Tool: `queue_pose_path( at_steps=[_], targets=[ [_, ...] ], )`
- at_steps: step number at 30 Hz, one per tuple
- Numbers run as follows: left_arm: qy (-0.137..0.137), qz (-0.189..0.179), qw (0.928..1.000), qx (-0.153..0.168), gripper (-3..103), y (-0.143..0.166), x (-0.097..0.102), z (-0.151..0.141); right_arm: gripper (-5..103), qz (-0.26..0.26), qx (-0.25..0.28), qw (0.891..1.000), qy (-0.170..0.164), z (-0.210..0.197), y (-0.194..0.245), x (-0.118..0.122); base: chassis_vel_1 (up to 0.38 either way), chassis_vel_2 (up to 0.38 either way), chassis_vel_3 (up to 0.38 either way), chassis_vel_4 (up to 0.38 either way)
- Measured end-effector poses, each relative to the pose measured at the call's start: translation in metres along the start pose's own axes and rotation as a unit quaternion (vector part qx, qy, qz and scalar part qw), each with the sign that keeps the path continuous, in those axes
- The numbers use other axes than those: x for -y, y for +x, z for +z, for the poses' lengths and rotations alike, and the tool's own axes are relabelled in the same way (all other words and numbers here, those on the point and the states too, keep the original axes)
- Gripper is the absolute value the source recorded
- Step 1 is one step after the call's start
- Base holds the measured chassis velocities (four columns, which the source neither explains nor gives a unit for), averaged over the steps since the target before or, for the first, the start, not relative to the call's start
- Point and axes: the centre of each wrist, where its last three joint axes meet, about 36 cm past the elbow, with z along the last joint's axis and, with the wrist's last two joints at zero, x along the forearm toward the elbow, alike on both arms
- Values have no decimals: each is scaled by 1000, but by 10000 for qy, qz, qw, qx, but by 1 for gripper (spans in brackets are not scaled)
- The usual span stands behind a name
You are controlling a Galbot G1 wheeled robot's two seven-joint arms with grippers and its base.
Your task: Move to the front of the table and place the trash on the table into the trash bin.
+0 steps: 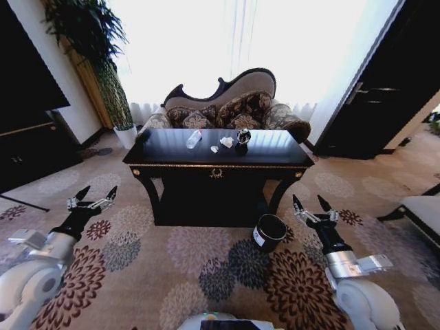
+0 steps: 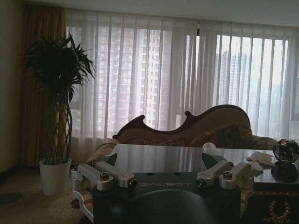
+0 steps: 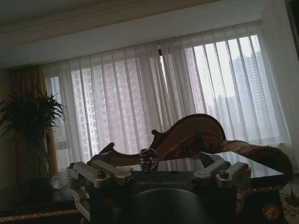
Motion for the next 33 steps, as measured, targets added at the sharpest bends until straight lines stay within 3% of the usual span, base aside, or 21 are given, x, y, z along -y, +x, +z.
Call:
queue_pose_path(
  at_steps=[33],
  targets=[
    [27,72,10000,14,100,-1,5,1,100,69,-17,9999,-82,2,0,-3,-181,177,178,-179]
  ],
)
